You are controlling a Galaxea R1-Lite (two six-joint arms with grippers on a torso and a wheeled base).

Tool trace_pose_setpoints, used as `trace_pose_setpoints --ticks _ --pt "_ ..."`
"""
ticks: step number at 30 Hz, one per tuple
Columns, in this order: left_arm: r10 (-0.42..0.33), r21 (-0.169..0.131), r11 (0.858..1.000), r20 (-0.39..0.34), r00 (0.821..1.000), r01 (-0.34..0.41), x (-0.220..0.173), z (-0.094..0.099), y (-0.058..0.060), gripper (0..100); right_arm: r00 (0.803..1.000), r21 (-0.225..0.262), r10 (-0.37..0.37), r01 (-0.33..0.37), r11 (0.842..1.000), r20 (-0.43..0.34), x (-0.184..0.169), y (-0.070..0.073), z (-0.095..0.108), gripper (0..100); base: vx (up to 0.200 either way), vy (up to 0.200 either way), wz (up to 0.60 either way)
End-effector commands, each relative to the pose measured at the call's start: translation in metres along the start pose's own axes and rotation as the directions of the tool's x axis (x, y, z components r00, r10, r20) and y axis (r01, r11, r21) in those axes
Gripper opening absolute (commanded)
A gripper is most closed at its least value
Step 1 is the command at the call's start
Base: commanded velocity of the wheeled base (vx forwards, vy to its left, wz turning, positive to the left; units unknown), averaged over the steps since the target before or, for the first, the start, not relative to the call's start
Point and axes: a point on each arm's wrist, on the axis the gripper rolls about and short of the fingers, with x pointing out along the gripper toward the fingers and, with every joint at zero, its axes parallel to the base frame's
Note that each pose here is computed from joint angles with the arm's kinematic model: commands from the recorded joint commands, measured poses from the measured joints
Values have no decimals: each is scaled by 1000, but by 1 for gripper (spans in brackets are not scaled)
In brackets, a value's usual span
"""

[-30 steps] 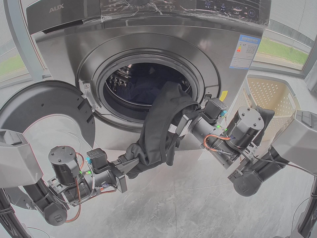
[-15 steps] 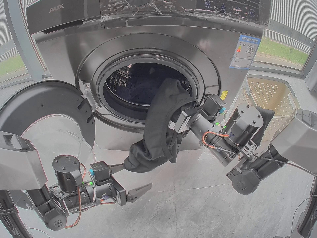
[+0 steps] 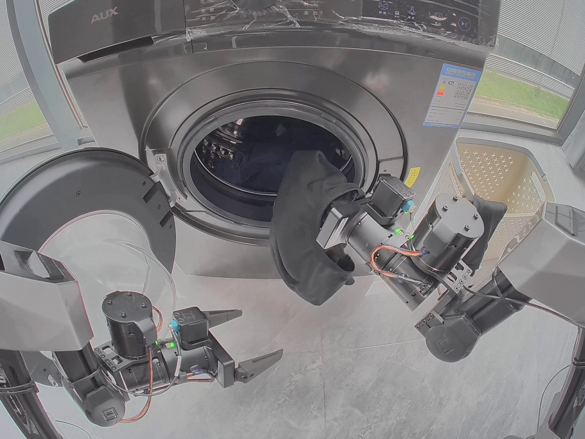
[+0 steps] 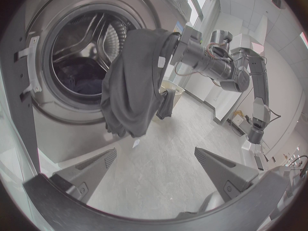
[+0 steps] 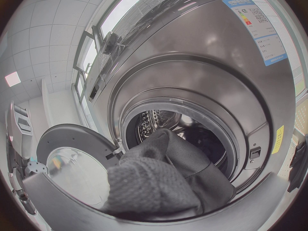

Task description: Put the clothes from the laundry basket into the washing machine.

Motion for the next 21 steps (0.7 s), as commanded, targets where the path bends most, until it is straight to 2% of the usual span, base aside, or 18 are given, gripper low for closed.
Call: trace_pose_setpoints --ticks 1,5,9,18,21 --pt "4 25 1000 62 998 -6 5 13 2 100 1000 7 21 -21 1000 -22 -2 9 -7 0 0 0 0" --pt "-2 52 999 144 990 -5 24 30 6 100 998 8 33 -32 999 -48 -1 13 -18 0 0 0 0" --pt "-12 63 998 188 982 0 45 37 10 100 997 15 52 -51 999 -57 -1 21 -23 0 0 0 0" --pt "28 58 997 216 976 -42 77 34 24 100 993 35 99 -97 995 -57 -4 40 -25 0 0 0 0" --pt "64 54 995 236 970 -79 86 35 33 100 992 40 112 -110 993 -60 -6 46 -25 0 0 0 0"
